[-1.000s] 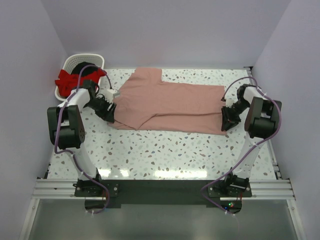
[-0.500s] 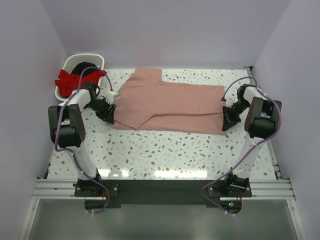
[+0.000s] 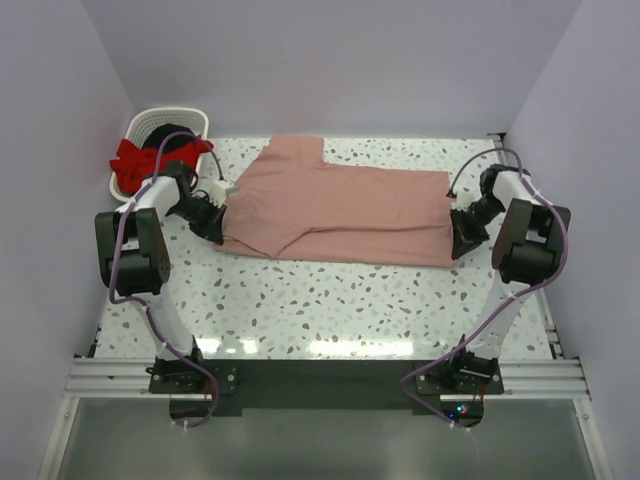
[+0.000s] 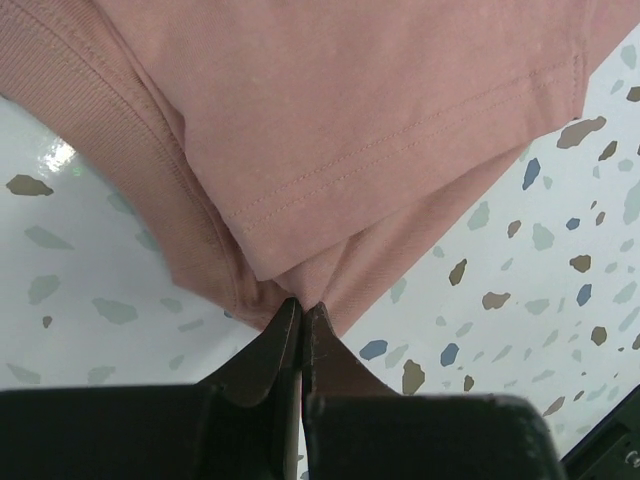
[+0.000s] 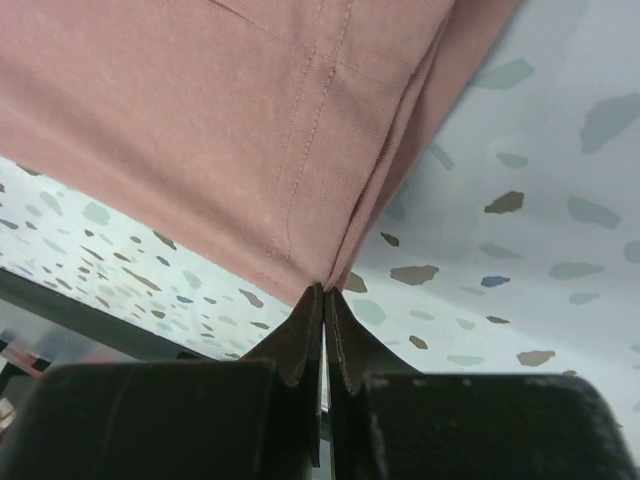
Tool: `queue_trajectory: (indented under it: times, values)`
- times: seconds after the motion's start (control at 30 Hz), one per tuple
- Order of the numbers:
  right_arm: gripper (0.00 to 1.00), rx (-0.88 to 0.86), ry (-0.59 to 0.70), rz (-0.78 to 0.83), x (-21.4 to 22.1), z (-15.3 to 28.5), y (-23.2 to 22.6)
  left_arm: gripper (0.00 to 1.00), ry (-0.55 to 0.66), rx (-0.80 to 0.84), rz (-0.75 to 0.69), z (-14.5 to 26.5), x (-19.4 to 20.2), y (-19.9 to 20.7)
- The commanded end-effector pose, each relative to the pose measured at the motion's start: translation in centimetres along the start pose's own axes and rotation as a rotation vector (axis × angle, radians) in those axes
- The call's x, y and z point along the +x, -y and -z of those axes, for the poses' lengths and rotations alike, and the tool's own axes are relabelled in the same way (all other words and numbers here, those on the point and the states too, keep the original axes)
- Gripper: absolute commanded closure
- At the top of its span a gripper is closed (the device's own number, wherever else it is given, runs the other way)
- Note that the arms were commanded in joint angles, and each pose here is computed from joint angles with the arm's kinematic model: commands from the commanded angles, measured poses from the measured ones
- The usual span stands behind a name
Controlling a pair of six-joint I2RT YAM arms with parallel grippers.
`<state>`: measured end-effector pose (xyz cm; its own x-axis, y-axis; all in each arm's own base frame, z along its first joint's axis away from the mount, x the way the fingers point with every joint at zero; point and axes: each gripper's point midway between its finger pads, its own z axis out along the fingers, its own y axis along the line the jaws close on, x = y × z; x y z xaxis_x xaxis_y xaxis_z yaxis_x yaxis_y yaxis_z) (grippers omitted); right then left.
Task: Fold and stack the t-shirts
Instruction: Fold the tshirt
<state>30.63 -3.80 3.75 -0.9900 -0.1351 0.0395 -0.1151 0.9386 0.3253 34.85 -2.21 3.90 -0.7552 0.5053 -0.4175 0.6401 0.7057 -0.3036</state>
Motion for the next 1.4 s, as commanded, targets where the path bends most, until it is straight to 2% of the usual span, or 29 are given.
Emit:
queue_trajectory:
  times: [0.0, 0.13, 0.4, 0.57, 0.6, 0.67, 0.7, 0.73, 0.8, 0.87, 0.97, 1.0, 1.17, 1.37]
  values:
    - [1.00, 0.073, 0.004, 0.035, 0.9, 1.4, 1.0, 1.00, -0.005, -0.049, -0.025, 1.8, 0.2, -0.3]
    - [1.00, 0.108, -0.036, 0.036, 2.1, -0.5, 2.2, 1.00, -0.052, -0.060, -0.015, 1.1, 1.9, -0.4]
    - [1.00, 0.143, -0.062, 0.048, 2.8, -1.3, 3.2, 1.00, -0.127, -0.048, 0.014, -0.3, 5.1, 0.4]
    - [1.00, 0.167, -0.064, 0.075, 3.2, -1.1, 3.6, 1.00, -0.120, -0.041, 0.004, 0.0, 6.0, 1.8]
    - [1.00, 0.158, -0.062, 0.078, 3.1, -1.0, 3.5, 0.90, -0.117, -0.039, 0.006, 0.0, 6.3, 2.1]
    - [0.97, 0.110, -0.057, 0.079, 3.0, -1.0, 2.6, 0.78, -0.057, -0.042, -0.025, 0.7, 5.0, 2.6]
    - [0.90, 0.101, -0.044, 0.082, 2.7, -0.7, 2.3, 0.69, -0.029, -0.053, -0.034, 1.1, 4.3, 2.5]
    - [0.77, 0.083, -0.037, 0.082, 2.7, -0.4, 1.9, 0.67, 0.016, -0.060, -0.051, 1.8, 3.1, 2.8]
    - [0.70, 0.057, -0.004, 0.087, 2.2, 0.5, 1.1, 0.61, 0.060, -0.085, -0.081, 2.9, 1.1, 2.8]
    - [0.61, 0.045, 0.006, 0.088, 2.1, 1.3, 0.5, 0.59, 0.092, -0.122, -0.118, 3.9, -0.7, 3.0]
    - [0.60, 0.041, 0.049, 0.093, 1.8, 2.7, -0.2, 0.53, 0.100, -0.181, -0.185, 4.0, -2.9, 4.3]
    - [0.60, 0.044, 0.059, 0.094, 1.6, 3.0, -0.3, 0.48, 0.083, -0.169, -0.236, 3.0, -3.7, 6.0]
    - [0.62, 0.023, 0.100, 0.089, 1.1, 3.8, -1.2, 0.45, 0.065, -0.174, -0.289, 0.5, -5.9, 9.4]
    - [0.67, -0.050, 0.093, 0.065, 1.0, 2.6, -2.4, 0.45, 0.044, -0.159, -0.288, -3.0, -7.8, 11.7]
